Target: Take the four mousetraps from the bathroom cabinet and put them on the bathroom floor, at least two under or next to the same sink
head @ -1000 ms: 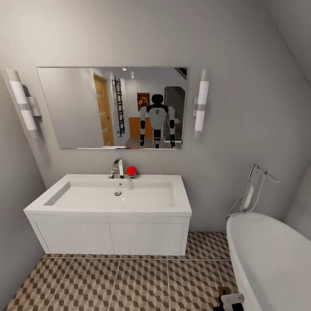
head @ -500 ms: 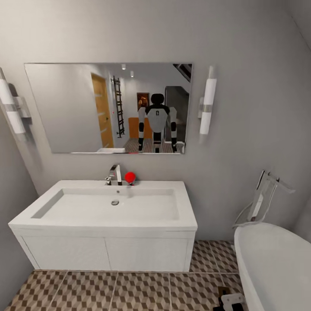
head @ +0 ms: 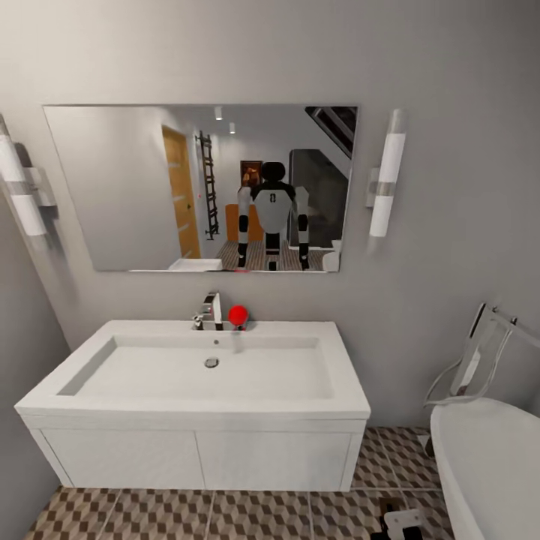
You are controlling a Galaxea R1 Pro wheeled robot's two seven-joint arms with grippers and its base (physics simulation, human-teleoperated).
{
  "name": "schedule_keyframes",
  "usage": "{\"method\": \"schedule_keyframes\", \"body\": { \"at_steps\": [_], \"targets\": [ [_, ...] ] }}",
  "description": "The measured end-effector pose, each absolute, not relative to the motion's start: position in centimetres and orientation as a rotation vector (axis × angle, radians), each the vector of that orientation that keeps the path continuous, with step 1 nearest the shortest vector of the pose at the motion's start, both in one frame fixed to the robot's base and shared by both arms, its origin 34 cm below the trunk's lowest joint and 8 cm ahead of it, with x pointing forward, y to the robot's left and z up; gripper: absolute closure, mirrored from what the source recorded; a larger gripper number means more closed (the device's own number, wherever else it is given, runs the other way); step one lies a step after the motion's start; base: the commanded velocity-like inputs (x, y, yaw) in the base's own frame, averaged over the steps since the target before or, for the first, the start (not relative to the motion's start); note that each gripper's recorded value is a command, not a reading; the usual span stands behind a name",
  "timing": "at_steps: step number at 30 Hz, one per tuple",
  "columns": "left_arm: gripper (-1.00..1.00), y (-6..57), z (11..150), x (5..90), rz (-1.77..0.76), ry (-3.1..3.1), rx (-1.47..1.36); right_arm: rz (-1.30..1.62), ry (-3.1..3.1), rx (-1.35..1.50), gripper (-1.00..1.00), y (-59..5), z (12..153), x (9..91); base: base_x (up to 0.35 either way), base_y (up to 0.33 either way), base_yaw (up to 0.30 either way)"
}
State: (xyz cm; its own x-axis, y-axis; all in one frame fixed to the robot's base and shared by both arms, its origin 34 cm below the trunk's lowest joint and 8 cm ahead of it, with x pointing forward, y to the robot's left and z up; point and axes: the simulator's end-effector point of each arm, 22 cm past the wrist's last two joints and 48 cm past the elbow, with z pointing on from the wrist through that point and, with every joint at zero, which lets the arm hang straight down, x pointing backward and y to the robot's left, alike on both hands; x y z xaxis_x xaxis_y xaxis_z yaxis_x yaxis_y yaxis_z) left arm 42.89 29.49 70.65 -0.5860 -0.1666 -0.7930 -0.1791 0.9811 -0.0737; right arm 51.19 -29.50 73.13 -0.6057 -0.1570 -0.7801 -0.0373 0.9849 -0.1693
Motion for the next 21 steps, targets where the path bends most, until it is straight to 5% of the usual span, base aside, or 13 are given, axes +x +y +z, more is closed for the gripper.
{"method": "schedule_keyframes", "body": {
  "at_steps": [21],
  "targets": [
    [1.00, 29.46, 70.64, 42.90, 0.017, 2.208, -0.239, -0.168, 2.219, -0.140, 1.00, -29.47, 73.11, 51.18, 0.002, 0.004, 0.000]
  ]
}}
